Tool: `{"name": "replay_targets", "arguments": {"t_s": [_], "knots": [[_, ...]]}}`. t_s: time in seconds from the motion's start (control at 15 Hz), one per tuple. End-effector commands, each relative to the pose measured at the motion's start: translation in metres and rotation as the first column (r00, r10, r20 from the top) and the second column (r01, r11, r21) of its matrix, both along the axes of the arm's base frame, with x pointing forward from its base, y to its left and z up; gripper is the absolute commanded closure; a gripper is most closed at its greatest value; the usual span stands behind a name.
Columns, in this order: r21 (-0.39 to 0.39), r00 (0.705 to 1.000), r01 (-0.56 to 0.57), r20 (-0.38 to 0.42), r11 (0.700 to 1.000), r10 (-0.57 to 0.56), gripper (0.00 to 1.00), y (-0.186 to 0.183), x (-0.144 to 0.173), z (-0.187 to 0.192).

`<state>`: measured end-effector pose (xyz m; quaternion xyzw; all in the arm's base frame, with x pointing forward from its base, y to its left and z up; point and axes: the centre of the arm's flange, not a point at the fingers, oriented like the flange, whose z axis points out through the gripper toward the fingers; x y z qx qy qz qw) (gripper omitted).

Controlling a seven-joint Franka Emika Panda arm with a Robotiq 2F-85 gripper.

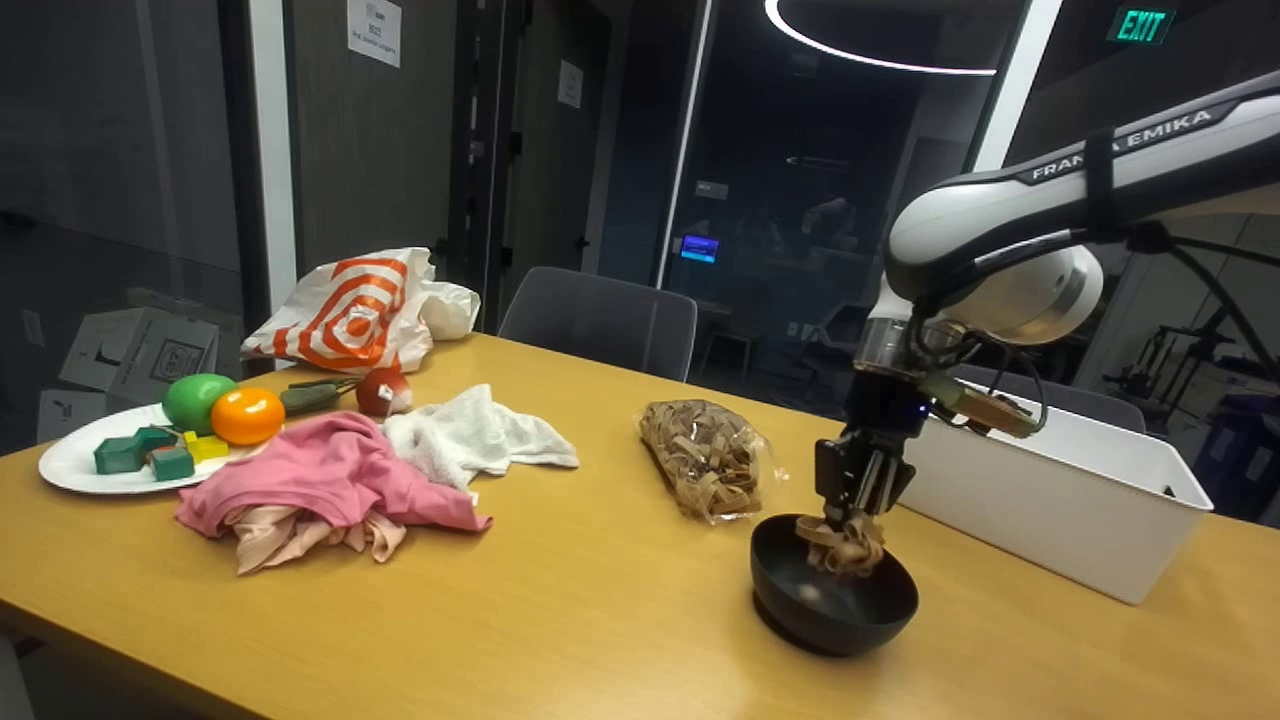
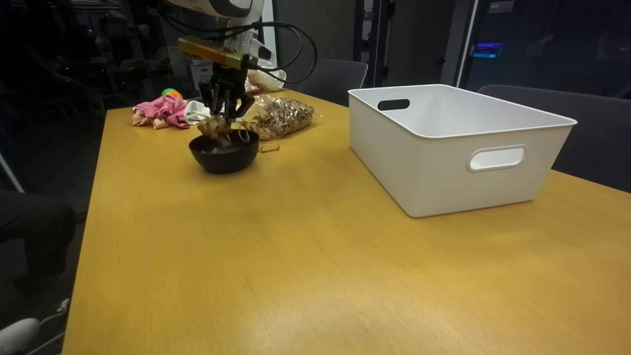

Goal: Put the rubber bands into the bowl

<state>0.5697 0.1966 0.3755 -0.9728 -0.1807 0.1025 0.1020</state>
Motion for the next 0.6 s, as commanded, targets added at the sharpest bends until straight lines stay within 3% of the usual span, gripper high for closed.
{"name": "replay_targets", "arguments": {"t_s": [0.0,0.33,0.53], "knots": [[0.010,0.999,0.008,0.044,1.000,-0.008,0.36,-0.001,-0.015,0.003],[-0.014,0.994,0.013,0.107,1.000,-0.011,0.01,-0.003,-0.010,0.013],[-0.006,0.981,0.007,0.196,1.000,-0.005,0.00,0.003,0.003,0.024]]}}
